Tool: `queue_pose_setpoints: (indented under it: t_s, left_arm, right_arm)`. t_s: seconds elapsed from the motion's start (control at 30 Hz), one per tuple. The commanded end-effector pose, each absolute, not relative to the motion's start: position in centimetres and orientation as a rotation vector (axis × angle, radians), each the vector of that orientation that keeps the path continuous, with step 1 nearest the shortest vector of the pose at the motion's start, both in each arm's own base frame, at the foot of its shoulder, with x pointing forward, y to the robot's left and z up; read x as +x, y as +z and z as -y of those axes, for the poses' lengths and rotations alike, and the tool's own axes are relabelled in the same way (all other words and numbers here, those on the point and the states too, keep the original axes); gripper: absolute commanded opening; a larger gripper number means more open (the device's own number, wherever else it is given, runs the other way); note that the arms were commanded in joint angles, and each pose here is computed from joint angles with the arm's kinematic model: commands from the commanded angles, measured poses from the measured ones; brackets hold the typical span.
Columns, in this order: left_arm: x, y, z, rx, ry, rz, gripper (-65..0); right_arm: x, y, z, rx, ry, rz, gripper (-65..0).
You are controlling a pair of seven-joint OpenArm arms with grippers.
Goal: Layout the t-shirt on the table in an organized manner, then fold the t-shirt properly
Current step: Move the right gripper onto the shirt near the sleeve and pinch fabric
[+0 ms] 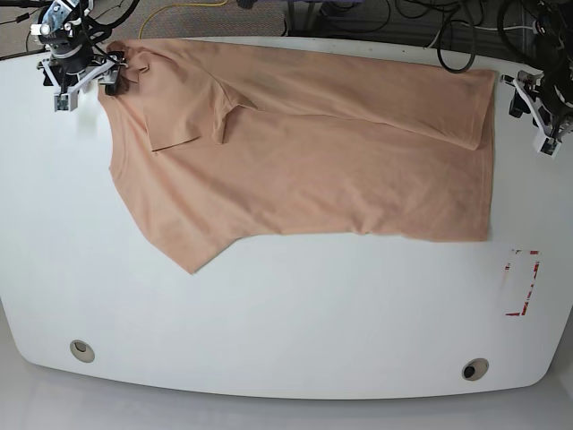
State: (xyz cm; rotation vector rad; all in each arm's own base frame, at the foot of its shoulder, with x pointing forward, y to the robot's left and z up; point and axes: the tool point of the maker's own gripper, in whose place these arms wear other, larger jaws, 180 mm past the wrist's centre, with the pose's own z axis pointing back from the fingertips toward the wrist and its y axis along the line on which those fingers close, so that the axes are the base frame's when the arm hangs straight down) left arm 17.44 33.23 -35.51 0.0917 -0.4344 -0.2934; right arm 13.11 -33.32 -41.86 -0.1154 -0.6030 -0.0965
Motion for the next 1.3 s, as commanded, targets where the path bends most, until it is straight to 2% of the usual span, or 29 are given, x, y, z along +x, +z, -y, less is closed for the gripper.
queue_pose_setpoints:
  t_s: [0.0, 0.27, 0.5, 0.93, 1.27]
  left_arm:
    - [18.0, -34.5, -33.8, 0.114, -0.306, 0.461, -36.9]
    - [18.0, -34.6, -33.7, 0.112, -0.308, 0.460, -36.9]
    - [18.1, -34.5, -33.7, 0.115, -0.307, 0.462, -36.9]
    - [18.1, -34.6, -33.7, 0.113, -0.309, 0.461, -36.9]
    - [18.1, -34.5, -33.7, 0.114, -0.308, 0.461, -36.9]
  right_arm:
    - [13.5, -40.9, 34.8, -0.149, -0.079, 0.620, -17.8]
    - [14.7, -39.9, 35.4, -0.168, -0.061, 0.647, -17.8]
    - [16.9, -36.9, 34.1, -0.199, 0.018, 0.718, -17.8]
    - [21.3, -37.0, 26.7, -0.060, 0.127, 0.775, -17.8]
    - [22.7, -38.7, 24.9, 0.014, 0.111, 0.768, -17.8]
